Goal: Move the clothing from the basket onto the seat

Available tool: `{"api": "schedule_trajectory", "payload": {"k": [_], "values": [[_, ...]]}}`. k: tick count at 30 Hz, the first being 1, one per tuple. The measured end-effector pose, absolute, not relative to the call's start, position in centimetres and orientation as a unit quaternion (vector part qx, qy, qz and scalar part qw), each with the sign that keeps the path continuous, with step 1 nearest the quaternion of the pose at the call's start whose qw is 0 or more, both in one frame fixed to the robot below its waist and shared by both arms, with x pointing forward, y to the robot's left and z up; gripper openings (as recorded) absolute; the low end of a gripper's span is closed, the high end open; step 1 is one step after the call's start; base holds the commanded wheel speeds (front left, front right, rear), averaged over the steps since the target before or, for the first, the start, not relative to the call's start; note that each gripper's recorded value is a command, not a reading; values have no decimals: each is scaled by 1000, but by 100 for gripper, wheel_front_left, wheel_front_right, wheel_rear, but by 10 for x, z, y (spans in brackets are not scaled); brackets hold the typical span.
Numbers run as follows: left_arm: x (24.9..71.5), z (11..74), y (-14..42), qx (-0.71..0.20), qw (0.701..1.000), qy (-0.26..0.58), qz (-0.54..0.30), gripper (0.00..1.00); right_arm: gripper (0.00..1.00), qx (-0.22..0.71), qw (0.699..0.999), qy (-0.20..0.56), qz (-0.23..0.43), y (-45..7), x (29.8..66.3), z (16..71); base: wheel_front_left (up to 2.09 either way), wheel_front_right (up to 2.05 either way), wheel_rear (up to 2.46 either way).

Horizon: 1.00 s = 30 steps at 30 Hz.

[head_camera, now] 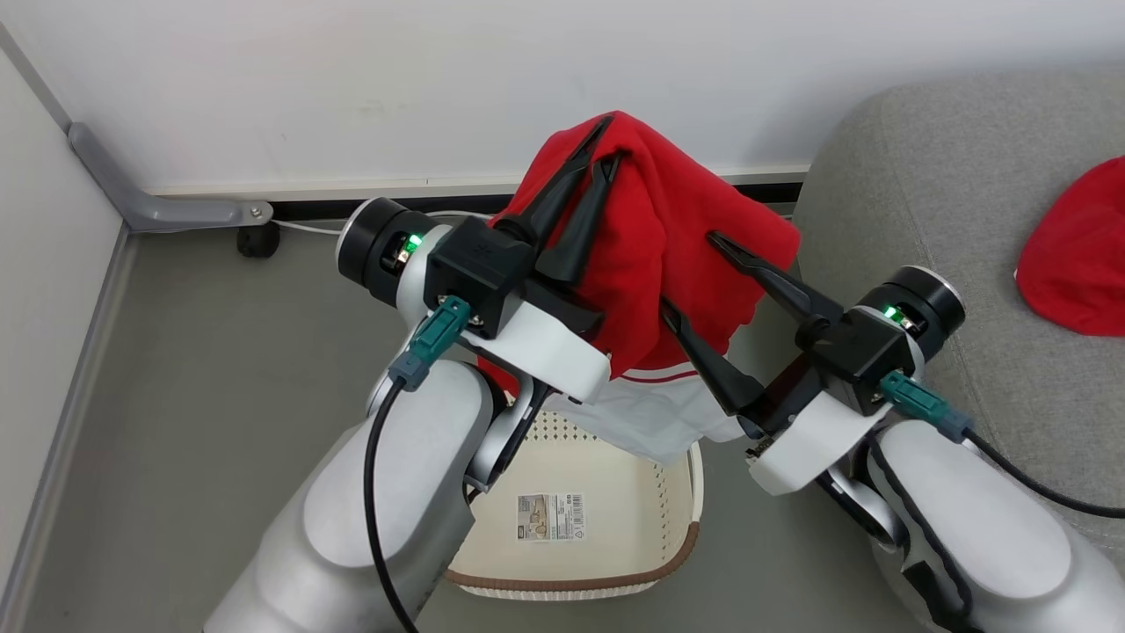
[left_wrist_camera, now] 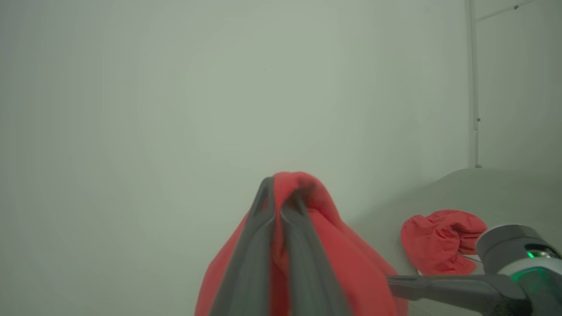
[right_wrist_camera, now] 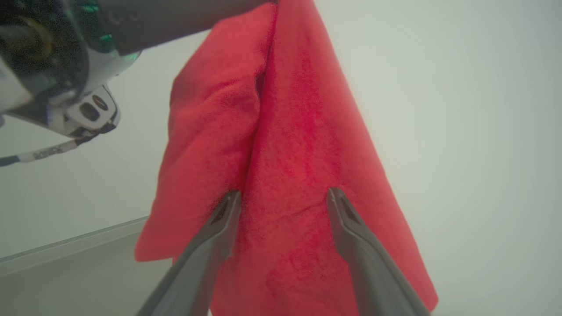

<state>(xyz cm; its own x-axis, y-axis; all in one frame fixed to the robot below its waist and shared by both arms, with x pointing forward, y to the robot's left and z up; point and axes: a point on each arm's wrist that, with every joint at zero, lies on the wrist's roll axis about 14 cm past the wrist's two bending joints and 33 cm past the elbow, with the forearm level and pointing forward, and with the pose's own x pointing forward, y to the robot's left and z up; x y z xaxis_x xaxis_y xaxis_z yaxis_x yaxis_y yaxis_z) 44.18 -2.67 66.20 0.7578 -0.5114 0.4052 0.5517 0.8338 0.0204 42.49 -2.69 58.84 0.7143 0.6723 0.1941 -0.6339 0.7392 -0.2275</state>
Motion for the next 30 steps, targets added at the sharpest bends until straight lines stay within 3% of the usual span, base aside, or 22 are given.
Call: {"api": "schedule_trajectory", "payload": {"k": [13, 14, 16, 17, 24, 26, 27, 28, 30], "values": [[434, 661, -31, -55, 934, -198, -293, 0, 100, -99, 924, -113, 351, -9, 441, 577, 0, 0, 0], [433, 661, -31, -55, 934, -198, -294, 0, 89, -97, 925, -110, 350, -8, 443, 576, 0, 0, 0], [432, 659, -31, -56, 934, -196, -295, 0, 15, -94, 926, -105, 351, -4, 444, 573, 0, 0, 0], [432, 659, -31, -56, 934, -195, -295, 0, 0, -93, 926, -102, 352, -3, 444, 571, 0, 0, 0], [435, 654, -31, -58, 935, -191, -292, 0, 0, -77, 928, -107, 348, -4, 449, 577, 0, 0, 0], [436, 654, -32, -57, 935, -192, -293, 46, 0, -72, 930, -111, 342, -8, 450, 581, 0, 0, 0], [436, 652, -34, -57, 935, -190, -295, 91, 0, -66, 932, -117, 336, -13, 451, 586, 0, 0, 0], [437, 651, -35, -57, 935, -189, -296, 100, 0, -65, 933, -119, 333, -16, 452, 588, 0, 0, 0], [438, 648, -37, -58, 935, -185, -298, 100, 0, -59, 937, -121, 323, -23, 455, 590, 0, 0, 0]]}}
